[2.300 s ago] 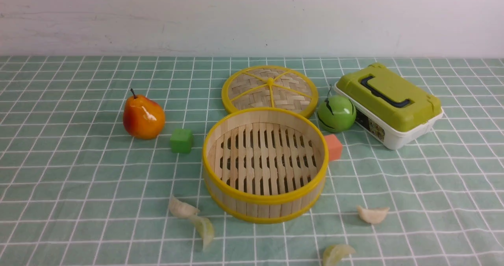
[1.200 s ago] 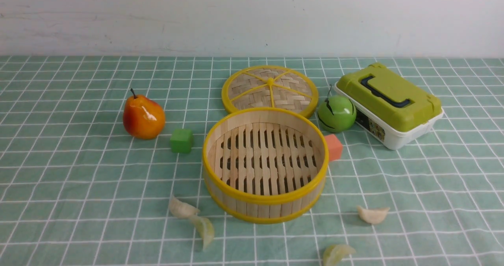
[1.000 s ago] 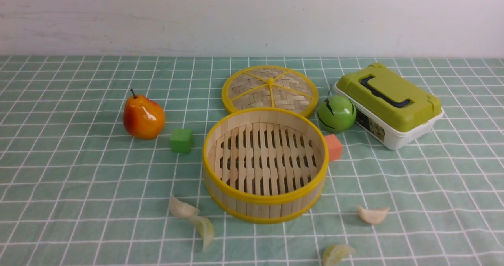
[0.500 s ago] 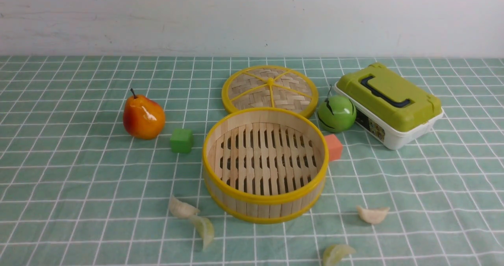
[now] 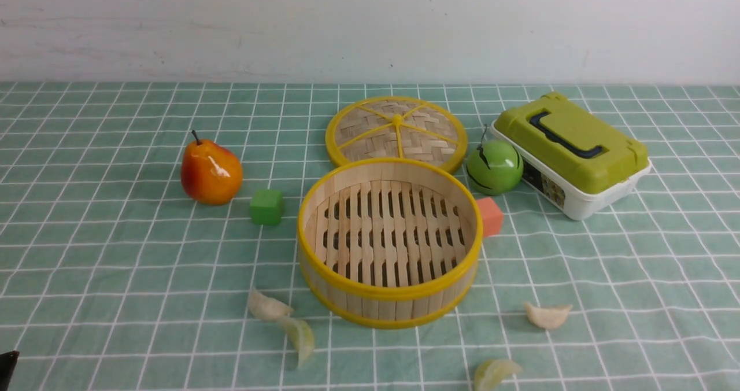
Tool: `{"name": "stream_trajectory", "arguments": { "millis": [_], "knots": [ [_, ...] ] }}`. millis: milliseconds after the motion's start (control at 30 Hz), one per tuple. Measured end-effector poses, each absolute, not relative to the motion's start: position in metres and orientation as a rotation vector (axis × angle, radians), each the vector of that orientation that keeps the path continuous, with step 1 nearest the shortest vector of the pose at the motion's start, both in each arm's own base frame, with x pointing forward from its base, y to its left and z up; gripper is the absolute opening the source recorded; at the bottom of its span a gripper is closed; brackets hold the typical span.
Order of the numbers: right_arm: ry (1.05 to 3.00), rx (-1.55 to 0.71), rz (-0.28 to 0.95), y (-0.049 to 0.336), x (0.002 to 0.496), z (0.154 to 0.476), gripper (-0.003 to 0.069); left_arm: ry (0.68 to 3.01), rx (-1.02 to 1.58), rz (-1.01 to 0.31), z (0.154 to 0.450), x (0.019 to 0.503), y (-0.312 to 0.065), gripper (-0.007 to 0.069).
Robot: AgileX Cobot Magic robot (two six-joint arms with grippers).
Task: Put the dumplings into the steamer on the table with the blue tablecloth.
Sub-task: 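Reach for and grasp a dumpling on the table with the left gripper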
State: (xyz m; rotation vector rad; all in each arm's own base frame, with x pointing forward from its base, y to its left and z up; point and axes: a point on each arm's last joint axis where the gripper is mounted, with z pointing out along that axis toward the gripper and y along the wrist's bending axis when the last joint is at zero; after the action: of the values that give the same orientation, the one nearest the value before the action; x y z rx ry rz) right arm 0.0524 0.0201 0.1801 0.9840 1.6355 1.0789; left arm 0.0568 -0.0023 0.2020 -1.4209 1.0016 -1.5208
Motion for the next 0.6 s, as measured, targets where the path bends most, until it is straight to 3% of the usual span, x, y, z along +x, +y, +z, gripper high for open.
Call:
{"name": "stream_trajectory", "arguments": {
  "millis": [133,267,400,533,600],
  "knots": [
    [1.605,0.971,1.072,0.019,0.053,0.182,0.024,1.007,-1.437,-1.545,0.201,0.057,-0.004,0.0237],
    [1.605,0.722,0.966,0.02,0.049,0.214,0.0239,1.122,-1.354,-1.566,0.214,0.054,-0.012,0.0237],
    [1.611,0.39,0.707,0.02,0.05,0.271,0.0162,1.238,-1.023,-1.381,0.249,0.046,-0.015,0.0195],
    [1.808,0.132,0.489,0.024,0.086,0.319,0.0007,1.517,-0.665,-1.085,0.292,0.052,-0.026,0.0025],
    [1.922,0.019,0.447,0.028,0.105,0.335,-0.0017,1.682,-0.519,-0.945,0.307,0.063,-0.03,-0.0014]
  ]
}}
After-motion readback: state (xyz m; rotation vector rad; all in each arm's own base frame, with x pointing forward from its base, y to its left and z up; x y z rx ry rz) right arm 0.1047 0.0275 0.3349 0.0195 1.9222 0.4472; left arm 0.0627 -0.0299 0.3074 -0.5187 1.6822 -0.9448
